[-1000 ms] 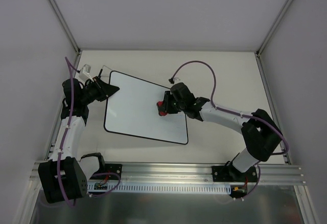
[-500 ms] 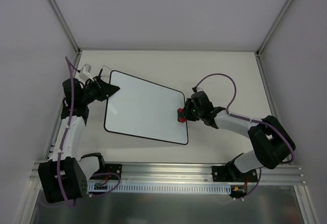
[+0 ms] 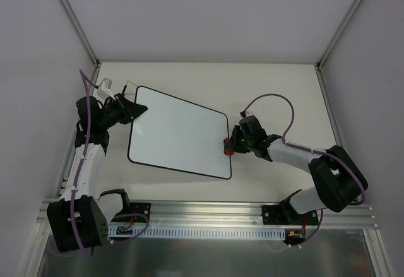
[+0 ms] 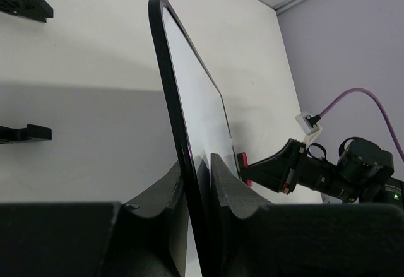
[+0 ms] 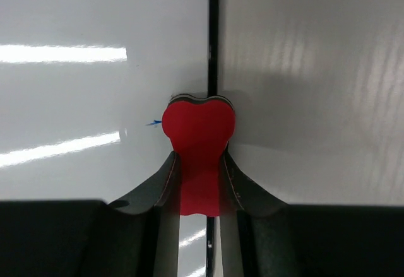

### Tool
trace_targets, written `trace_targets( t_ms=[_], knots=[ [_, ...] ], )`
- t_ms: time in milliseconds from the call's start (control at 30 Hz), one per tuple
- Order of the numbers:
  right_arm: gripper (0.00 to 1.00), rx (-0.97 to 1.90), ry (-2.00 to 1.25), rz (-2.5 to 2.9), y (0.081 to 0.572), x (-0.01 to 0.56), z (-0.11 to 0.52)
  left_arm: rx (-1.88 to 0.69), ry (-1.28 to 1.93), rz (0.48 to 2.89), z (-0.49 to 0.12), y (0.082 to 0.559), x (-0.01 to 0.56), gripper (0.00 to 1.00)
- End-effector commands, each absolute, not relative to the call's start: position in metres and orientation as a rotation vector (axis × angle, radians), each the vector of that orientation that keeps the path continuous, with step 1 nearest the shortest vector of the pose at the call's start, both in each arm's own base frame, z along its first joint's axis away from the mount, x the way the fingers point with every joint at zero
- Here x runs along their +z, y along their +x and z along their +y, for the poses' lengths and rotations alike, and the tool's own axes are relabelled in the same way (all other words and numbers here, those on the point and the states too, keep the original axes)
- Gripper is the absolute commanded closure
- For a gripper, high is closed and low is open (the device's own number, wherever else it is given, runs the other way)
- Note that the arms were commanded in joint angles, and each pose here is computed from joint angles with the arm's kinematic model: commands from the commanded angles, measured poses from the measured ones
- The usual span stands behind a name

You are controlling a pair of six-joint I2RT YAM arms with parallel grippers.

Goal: Erase the whiteboard

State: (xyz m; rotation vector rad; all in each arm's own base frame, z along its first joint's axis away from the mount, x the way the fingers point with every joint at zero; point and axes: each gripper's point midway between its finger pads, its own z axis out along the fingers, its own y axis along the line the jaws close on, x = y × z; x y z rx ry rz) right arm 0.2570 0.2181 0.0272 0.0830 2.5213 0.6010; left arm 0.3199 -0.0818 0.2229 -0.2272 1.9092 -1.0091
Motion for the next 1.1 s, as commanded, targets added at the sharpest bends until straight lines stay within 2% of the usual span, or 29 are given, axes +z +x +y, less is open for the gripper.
trace_targets(
  t_ms=[0,233,367,767,1067],
  knots=[
    [1.00,0.738,-0.095,2.541,0.237,0.047,0.253,-0.890,0.123,1.636,-0.089,0.325,0.299,1.00],
    [1.00,0.784,-0.223,2.449,0.273,0.084,0.286,-0.897,0.131,1.638,-0.091,0.323,0.298,1.00],
    [1.00,0.801,-0.246,2.449,0.284,0.085,0.298,-0.895,0.126,1.637,-0.090,0.323,0.298,1.00],
    [1.00,0.652,0.005,2.606,0.251,0.007,0.218,-0.892,0.123,1.630,-0.090,0.323,0.302,1.00],
    [1.00,0.590,0.111,2.606,0.256,0.000,0.197,-0.898,0.124,1.635,-0.090,0.324,0.301,1.00]
  ],
)
